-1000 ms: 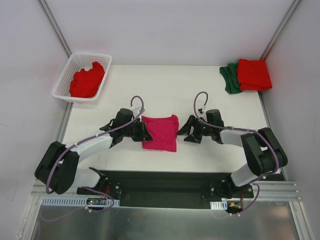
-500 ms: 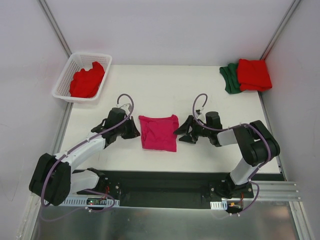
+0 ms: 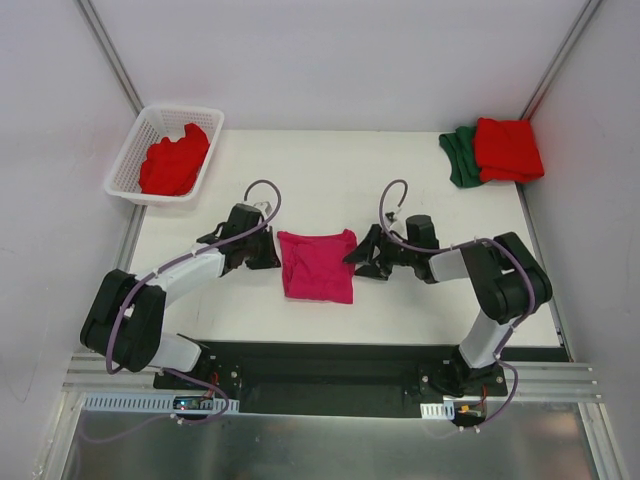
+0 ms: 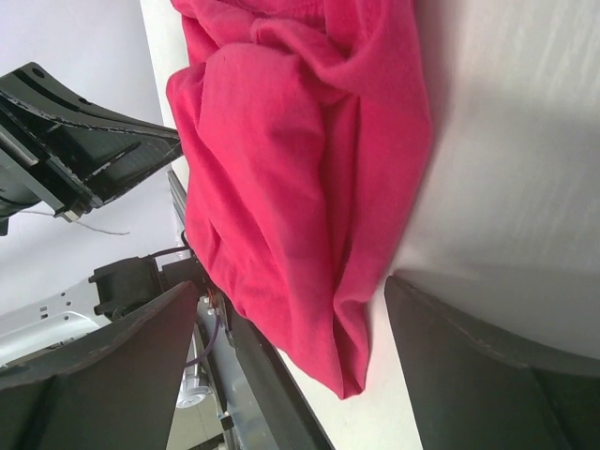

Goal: Fold and stack the t-shirts
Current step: Fold the long partially folded tshirt into a neat square

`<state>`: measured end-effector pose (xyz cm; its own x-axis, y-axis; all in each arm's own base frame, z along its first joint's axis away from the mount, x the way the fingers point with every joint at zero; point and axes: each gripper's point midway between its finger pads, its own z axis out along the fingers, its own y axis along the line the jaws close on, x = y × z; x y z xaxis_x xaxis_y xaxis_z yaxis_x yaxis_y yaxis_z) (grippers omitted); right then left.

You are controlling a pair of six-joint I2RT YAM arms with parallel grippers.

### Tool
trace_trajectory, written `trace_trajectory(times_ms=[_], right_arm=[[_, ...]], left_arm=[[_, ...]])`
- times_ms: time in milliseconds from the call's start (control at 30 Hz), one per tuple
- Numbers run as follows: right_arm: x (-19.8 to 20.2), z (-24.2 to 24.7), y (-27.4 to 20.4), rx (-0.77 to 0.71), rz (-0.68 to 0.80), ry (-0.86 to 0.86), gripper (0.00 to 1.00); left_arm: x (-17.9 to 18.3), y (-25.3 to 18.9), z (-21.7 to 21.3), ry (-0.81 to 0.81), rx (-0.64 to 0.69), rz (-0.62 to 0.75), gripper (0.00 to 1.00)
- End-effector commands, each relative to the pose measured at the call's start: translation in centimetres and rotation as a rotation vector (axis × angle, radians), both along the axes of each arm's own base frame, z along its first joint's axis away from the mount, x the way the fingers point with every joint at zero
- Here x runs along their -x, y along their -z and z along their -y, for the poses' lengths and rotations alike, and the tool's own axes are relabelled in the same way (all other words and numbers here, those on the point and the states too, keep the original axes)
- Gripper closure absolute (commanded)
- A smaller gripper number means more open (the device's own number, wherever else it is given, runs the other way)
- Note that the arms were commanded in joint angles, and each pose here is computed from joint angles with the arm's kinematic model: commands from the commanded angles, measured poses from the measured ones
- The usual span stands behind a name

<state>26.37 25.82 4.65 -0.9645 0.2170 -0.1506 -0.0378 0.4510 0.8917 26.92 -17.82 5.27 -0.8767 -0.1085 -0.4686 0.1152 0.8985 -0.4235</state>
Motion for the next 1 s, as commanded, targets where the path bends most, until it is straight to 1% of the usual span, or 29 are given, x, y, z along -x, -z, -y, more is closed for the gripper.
trace_trajectory(times_ms=[0,333,967], right_arm=[[0.2,0.5,3.4,0.103,-0.045,0.008,0.15],[0.5,-0.6,4.2,0.125,-0.061,-0.027,0.14],[2.1,-2.7,5.4,0.144,-0.098,-0.090,0.14]], left_arm=[[-1.2,-0.7,-0.1,0.016,-0.015,0.031,1.00],[-1.2,-0.5,0.1,0.023,-0.015,0.022,1.00],[-1.4,-0.1,0.7,0.041,0.004,-0.002,1.00]])
